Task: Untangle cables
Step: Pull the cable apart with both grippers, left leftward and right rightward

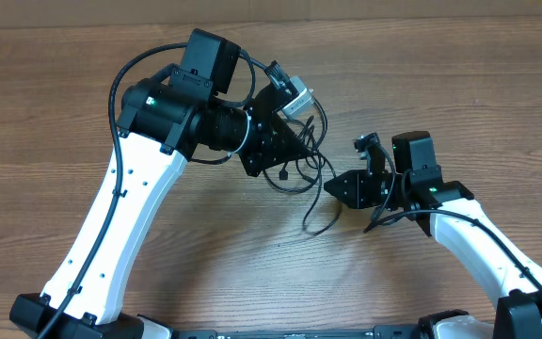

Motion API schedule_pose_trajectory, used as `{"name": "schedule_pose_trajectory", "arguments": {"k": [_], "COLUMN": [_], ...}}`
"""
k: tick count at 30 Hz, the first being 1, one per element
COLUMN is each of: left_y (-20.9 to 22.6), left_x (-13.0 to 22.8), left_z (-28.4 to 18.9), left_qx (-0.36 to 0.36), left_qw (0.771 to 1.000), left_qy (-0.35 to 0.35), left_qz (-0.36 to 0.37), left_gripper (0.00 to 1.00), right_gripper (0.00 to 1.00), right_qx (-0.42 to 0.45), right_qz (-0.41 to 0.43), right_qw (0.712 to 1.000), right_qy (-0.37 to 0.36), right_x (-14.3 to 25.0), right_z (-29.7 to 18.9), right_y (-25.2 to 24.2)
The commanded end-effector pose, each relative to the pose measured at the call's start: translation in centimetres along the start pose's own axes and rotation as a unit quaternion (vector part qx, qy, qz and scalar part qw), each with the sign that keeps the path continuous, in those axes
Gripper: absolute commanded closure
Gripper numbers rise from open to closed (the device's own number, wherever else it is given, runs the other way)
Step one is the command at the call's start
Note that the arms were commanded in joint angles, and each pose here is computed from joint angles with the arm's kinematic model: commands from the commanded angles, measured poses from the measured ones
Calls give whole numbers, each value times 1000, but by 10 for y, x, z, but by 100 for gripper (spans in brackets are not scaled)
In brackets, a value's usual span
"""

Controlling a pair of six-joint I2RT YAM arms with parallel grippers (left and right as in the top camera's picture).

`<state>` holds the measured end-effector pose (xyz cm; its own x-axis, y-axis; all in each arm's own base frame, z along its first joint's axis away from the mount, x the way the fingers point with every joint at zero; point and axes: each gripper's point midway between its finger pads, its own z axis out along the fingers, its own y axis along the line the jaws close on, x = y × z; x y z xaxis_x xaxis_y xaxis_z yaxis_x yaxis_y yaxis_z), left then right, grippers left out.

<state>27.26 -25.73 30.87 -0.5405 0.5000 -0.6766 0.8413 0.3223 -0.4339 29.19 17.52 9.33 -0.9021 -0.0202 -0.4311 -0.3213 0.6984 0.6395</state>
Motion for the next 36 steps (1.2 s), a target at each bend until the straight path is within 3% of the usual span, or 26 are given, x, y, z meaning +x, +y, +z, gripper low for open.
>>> {"name": "schedule_pose_trajectory", "arguments": {"k": [1, 7, 11, 18, 20, 22, 24, 26, 31, 36], "left_y": [4, 55, 83, 118, 130, 143, 154, 160, 172, 176], "left_x": [-3, 29, 44, 63, 74, 90, 111, 126, 164, 204], "left_z": [-12, -28, -49, -88, -107, -134, -168, -192, -244, -292], "left_qx": [-47, -207, -298, -393, -437, -496, -559, -592, -621, -634], "left_qw": [999, 974, 945, 895, 867, 821, 762, 720, 646, 568], "left_qy": [1, 72, 94, 85, 86, 87, 88, 84, 51, 2], "left_qz": [9, -52, -99, -191, -225, -268, -316, -352, -440, -525], "left_gripper": [96, 96, 96, 96, 95, 96, 96, 96, 96, 96], "right_gripper": [96, 96, 96, 96, 96, 96, 96, 96, 96, 96], "right_qx": [-5, -15, -27, 10, 37, 70, 118, 166, 302, 398], "right_qz": [-14, -7, -36, -30, -11, 18, 71, 120, 251, 338], "right_qw": [1000, 997, 986, 949, 936, 922, 905, 888, 820, 744], "right_qy": [-9, -78, -162, -313, -350, -380, -403, -411, -416, -417], "right_x": [-5, -58, -116, -189, -199, -201, -196, -184, -130, -75], "right_z": [1, -26, -78, -191, -221, -246, -270, -286, -332, -376], "right_y": [4, 18, 40, 43, 29, 8, -27, -59, -135, -178]}}
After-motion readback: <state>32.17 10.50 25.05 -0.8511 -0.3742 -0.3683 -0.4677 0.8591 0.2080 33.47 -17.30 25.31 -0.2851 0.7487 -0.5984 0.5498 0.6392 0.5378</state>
